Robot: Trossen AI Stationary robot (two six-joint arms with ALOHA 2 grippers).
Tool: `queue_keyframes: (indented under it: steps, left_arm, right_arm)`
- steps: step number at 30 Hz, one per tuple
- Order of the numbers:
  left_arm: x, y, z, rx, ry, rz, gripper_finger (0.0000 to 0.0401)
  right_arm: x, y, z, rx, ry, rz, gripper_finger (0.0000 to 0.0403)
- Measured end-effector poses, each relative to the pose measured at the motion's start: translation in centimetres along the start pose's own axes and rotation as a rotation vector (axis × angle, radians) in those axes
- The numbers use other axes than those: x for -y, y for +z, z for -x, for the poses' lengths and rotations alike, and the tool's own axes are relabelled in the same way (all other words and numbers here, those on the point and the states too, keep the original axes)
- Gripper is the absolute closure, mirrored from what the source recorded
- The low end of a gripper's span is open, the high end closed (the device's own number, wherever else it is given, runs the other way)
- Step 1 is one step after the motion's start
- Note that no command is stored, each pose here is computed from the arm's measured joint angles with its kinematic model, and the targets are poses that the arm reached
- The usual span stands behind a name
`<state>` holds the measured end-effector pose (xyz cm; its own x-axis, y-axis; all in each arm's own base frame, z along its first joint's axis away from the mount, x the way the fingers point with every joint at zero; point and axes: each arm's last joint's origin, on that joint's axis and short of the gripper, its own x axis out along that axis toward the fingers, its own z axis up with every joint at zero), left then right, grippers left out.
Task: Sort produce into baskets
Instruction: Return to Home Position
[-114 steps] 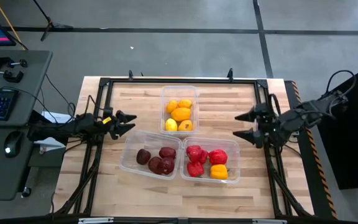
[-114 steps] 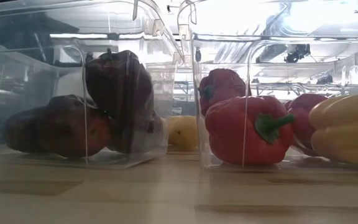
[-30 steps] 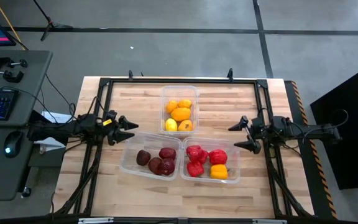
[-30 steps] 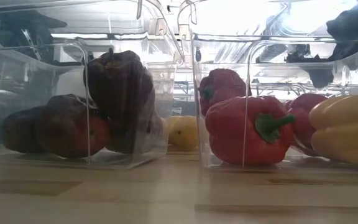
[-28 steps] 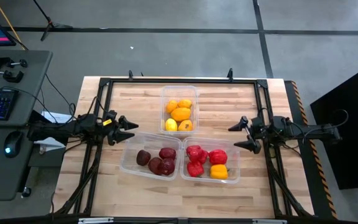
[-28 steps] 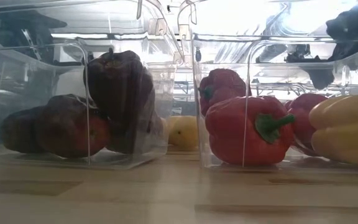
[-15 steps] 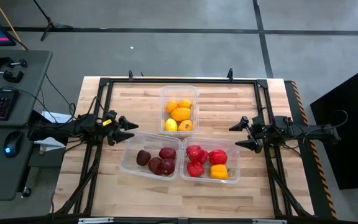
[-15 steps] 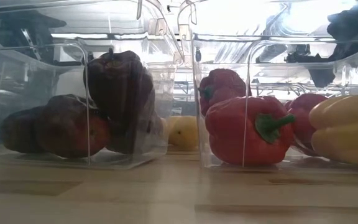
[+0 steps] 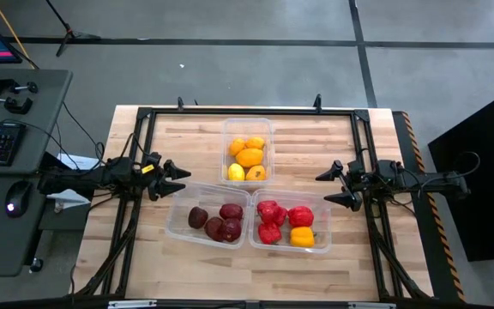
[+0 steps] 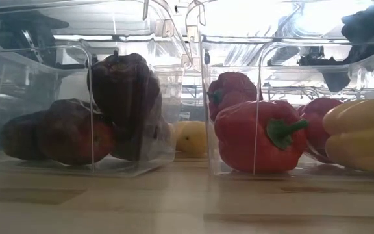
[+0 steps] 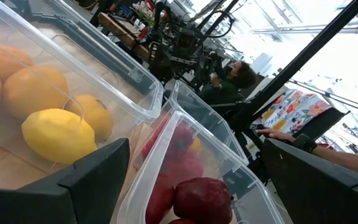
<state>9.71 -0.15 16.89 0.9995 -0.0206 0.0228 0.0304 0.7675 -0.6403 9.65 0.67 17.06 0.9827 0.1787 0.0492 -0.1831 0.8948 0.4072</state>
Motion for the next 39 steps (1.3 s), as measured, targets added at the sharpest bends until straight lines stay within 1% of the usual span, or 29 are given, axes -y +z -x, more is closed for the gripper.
queue_keyframes:
  steps: [39]
  left_arm:
    - [-0.03,-0.04,-0.03,-0.004,0.003,0.000,0.0046]
  right_arm:
    - [0.06,-0.10,-0.07,-0.011,-0.006,-0.003,0.0018]
